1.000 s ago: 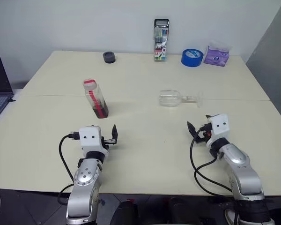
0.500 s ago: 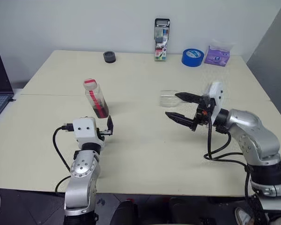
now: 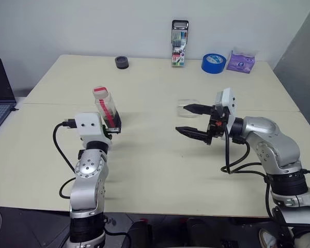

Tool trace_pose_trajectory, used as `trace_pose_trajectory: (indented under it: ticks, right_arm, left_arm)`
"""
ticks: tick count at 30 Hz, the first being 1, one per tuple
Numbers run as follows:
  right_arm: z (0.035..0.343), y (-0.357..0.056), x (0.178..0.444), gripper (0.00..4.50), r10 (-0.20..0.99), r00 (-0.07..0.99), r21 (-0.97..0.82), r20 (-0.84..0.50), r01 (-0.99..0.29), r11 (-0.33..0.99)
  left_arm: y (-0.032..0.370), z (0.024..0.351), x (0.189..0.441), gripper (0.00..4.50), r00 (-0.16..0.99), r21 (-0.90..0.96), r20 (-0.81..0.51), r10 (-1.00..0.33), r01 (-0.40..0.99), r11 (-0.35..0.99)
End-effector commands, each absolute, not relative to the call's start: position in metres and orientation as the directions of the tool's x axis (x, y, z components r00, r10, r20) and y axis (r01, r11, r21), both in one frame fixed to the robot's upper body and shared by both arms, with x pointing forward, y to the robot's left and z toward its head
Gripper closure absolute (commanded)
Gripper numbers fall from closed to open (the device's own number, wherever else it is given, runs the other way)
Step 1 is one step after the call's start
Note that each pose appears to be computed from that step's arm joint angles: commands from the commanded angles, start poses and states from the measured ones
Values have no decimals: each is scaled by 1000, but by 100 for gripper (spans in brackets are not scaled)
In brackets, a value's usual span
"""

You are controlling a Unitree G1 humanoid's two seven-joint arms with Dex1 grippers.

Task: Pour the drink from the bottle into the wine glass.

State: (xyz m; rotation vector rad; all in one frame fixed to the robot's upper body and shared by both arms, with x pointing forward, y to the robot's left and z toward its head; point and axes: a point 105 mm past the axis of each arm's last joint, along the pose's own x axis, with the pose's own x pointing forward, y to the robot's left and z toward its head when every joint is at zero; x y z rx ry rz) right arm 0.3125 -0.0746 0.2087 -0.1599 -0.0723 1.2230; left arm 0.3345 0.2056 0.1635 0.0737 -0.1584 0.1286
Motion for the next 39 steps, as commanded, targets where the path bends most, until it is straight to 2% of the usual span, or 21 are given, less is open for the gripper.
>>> trace_pose_trajectory:
  ticks: [1, 19, 30, 37, 39]
  right_arm:
    - [226, -69, 304, 0, 950, 312, -198, 14, -930, 308]
    - [232, -65, 299, 0, 940, 340, -198, 36, -920, 340]
    - [232, -68, 299, 0, 927, 372, -198, 38, -907, 372]
    - [231, -68, 298, 0, 923, 382, -192, 42, -904, 382]
    - [230, -68, 299, 0, 922, 384, -190, 42, -903, 385]
  left_arm:
    - [210, 179, 336, 5, 968, 67, 218, 123, -141, 988]
    - [208, 188, 383, 5, 971, 74, 238, 22, -41, 996]
    - [207, 189, 398, 5, 962, 56, 273, 7, -23, 998]
    - [208, 188, 397, 215, 960, 54, 280, 10, -26, 998]
    - [209, 187, 397, 239, 960, 52, 279, 15, -30, 998]
